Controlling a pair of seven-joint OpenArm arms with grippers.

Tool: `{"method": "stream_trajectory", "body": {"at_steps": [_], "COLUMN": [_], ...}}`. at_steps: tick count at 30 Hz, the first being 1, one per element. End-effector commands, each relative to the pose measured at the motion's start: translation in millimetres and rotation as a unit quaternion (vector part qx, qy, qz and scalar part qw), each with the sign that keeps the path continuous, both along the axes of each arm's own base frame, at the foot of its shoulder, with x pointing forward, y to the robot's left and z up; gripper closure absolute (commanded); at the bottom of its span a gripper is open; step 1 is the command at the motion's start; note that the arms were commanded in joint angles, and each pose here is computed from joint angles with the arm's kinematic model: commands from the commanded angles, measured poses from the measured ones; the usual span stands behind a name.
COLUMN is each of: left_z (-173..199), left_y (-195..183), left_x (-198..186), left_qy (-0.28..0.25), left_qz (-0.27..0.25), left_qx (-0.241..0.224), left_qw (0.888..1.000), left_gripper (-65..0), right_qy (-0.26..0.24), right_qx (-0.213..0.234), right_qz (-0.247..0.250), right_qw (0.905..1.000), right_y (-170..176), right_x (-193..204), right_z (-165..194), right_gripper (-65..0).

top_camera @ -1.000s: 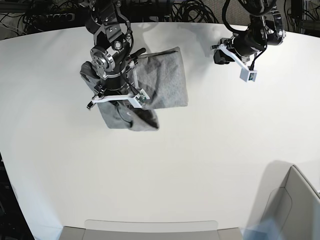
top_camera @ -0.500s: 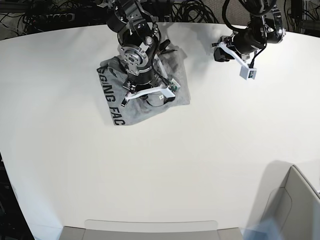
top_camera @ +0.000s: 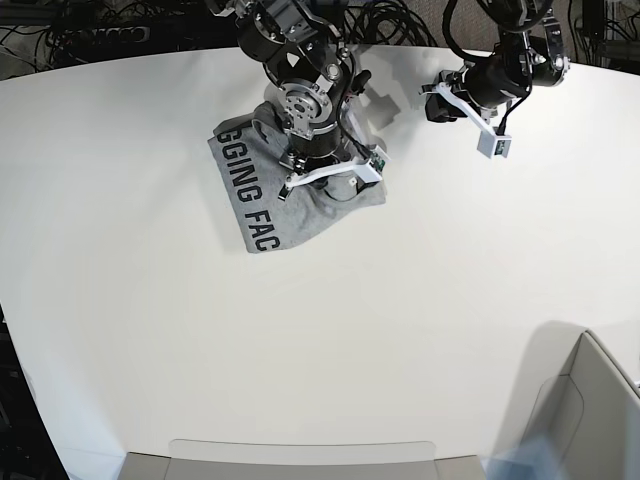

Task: Fold the T-shirt properly
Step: 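Fold the held strip end over toward the left gripper with the right gripper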

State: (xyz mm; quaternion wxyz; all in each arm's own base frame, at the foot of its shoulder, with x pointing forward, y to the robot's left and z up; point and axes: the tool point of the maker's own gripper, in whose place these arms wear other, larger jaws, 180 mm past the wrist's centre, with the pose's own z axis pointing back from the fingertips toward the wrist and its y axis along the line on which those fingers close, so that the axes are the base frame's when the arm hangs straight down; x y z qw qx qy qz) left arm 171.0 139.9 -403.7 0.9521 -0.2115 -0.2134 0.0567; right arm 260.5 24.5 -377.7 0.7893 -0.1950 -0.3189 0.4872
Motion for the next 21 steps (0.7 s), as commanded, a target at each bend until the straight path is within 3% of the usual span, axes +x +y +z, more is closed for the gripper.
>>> {"method": "stream_trajectory", "body": {"at_steps": [1, 4, 6, 10, 16, 21], "left_z": [6.4, 6.4, 6.0, 6.0, 5.5, -5.8], "left_y": [0.4, 0.4, 0.5, 0.5, 0.7, 2.0], "left_x": [5.0, 5.0, 4.8, 4.8, 4.5, -1.3], "left_qy": [-0.016, -0.016, -0.015, -0.015, -0.014, 0.005], "left_qz": [-0.001, -0.001, -0.001, -0.001, -0.001, 0.004], "left_qx": [0.0, 0.0, 0.0, 0.0, 0.0, -0.005], "left_qw": [1.0, 1.0, 1.0, 1.0, 1.0, 1.0], "left_gripper": [-9.5, -9.5, -9.5, -9.5, -9.5, -9.5], "right_qy": [-0.02, -0.027, -0.033, -0.03, -0.025, -0.013], "right_qx": [0.016, 0.025, 0.04, 0.085, 0.107, 0.083], "right_qz": [0.0, 0.012, 0.023, 0.042, 0.062, 0.047], "right_qw": [0.9997, 0.9992, 0.9984, 0.995, 0.992, 0.9954], "right_y": [7.5, 16.8, 26.1, 46.0, 65.1, 57.7], "right_x": [6.9, 5.2, 3.2, -4.1, -9.5, -9.5], "right_z": [12.4, 19.1, 26.8, 39.2, 44.7, 39.3], "right_gripper": [-15.8, -25.3, -27.3, -27.5, -27.5, -27.5]}}
